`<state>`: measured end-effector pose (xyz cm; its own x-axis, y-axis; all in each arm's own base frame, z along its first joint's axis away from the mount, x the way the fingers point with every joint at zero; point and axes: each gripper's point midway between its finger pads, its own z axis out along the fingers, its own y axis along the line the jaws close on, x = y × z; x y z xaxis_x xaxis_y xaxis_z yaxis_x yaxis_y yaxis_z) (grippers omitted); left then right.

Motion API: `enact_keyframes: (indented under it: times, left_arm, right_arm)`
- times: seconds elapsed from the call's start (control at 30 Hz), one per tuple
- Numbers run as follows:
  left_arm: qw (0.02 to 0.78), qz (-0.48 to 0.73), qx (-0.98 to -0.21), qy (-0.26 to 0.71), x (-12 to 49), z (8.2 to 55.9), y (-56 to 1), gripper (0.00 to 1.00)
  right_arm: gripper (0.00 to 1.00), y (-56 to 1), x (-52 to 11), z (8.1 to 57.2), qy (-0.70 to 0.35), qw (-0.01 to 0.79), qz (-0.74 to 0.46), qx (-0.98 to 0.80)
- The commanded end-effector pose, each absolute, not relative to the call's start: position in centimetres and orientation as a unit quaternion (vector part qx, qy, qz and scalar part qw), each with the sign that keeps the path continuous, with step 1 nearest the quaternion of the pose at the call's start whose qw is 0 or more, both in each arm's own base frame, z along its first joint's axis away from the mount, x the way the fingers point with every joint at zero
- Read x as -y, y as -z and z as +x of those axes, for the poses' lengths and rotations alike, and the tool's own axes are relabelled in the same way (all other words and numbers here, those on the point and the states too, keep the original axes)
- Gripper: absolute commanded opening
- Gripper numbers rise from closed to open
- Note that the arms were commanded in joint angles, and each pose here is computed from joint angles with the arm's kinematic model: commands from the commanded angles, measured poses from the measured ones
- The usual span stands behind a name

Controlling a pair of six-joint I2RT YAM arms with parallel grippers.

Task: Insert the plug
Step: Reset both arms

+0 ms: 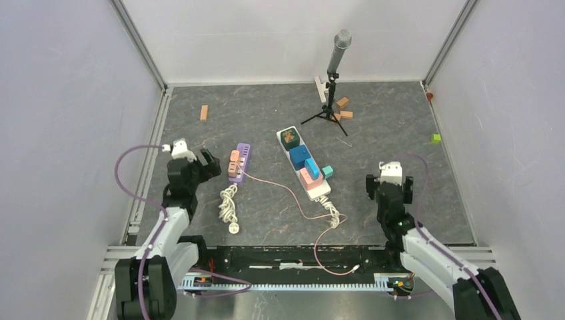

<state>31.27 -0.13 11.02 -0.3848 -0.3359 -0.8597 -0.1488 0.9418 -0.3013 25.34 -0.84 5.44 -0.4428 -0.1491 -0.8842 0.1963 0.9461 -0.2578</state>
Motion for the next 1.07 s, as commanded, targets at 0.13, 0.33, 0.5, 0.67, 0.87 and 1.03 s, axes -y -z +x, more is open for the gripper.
enact_keyframes:
  times: [0.13, 0.33, 0.5, 0.67, 0.87, 1.03]
  left_arm:
    - [0.66, -0.109, -0.744, -0.001, -3.0, 33.4, -11.5, 1.0]
    - [0.683, -0.076, -0.726, 0.006, -2.4, 36.0, -10.2, 1.0]
    - [0.66, -0.028, -0.75, 0.028, -0.8, 37.5, -9.4, 1.0]
    - [0.658, -0.02, -0.752, 0.032, -0.5, 37.8, -9.3, 1.0]
    - [0.647, 0.009, -0.761, 0.039, 0.7, 37.9, -9.0, 1.0]
    - [0.649, 0.017, -0.76, 0.032, 1.0, 37.9, -9.1, 1.0]
  right_arm:
    - [0.98, -7.0, 3.6, 25.4, 0.202, 0.637, 0.042, -0.743]
    - [0.98, -9.3, 2.9, 28.8, 0.202, 0.665, -0.008, -0.719]
    - [0.98, -8.4, 4.3, 29.0, 0.178, 0.669, 0.023, -0.721]
    - [0.98, -8.5, 4.4, 29.0, 0.177, 0.672, 0.027, -0.719]
    - [0.98, -8.6, 4.4, 28.9, 0.176, 0.675, 0.027, -0.716]
    - [0.98, -8.7, 4.4, 28.9, 0.177, 0.675, 0.028, -0.716]
